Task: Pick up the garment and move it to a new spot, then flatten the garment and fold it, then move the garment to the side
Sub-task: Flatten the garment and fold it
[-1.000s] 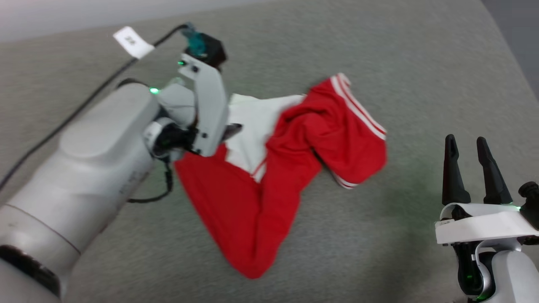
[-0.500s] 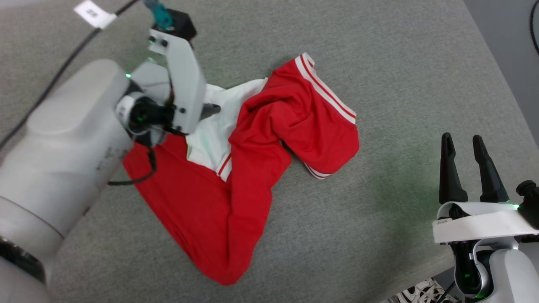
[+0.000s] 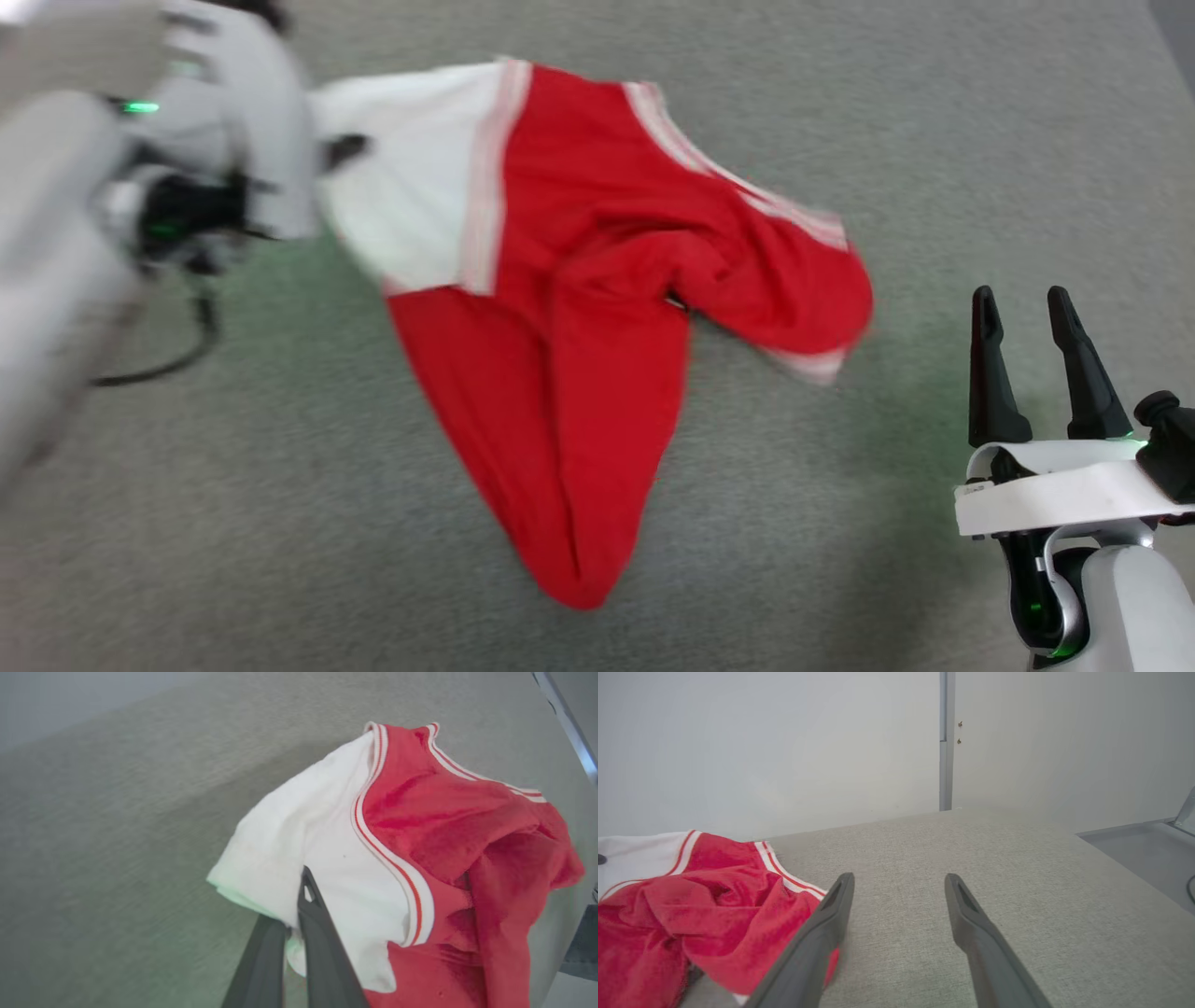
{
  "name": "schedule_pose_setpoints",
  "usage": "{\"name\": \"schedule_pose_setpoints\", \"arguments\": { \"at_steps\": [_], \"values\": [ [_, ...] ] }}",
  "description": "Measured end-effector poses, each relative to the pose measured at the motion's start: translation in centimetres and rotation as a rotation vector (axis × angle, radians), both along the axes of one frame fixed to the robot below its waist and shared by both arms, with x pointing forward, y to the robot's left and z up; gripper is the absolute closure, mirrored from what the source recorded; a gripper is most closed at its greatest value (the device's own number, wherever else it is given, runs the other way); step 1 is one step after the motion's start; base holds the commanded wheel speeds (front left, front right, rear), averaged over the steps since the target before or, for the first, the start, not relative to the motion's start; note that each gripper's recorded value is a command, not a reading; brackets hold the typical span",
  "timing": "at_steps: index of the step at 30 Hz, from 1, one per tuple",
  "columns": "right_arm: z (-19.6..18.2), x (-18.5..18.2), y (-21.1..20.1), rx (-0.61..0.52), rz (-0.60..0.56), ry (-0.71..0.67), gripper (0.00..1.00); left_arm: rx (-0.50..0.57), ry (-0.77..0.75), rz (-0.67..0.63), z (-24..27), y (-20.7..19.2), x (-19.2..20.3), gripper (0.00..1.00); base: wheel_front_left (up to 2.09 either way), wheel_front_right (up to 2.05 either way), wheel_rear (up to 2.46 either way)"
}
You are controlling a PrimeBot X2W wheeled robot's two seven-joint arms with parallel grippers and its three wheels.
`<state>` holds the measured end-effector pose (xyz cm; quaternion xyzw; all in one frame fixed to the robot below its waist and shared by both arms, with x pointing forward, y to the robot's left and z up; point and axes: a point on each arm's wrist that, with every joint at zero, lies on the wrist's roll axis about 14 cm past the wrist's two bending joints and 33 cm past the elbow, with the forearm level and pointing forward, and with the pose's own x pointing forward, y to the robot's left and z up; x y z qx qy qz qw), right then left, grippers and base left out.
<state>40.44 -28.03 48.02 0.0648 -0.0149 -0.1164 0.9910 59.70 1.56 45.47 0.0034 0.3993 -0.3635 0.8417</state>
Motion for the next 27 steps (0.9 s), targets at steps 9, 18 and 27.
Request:
{"name": "schedule_pose_setpoints", "arguments": {
  "at_steps": [9,18,27],
  "values": [
    [0.2,1.6,2.5,0.014,0.075,-0.021,0.00,0.216,-0.028,0.303,-0.8,14.6,1.4,1.00,0.00,0.00,0.00],
    [0.0,1.2,1.6,-0.013,0.053,-0.005,0.00,0.334,0.010,0.438,-4.8,20.2,0.6,1.00,0.00,0.00,0.00],
    [0.1,1.7,3.3,-0.054,0.120,0.000,0.00,0.246,-0.070,0.489,-5.0,20.1,0.1,0.00,0.00,0.00,0.00]
  ]
}}
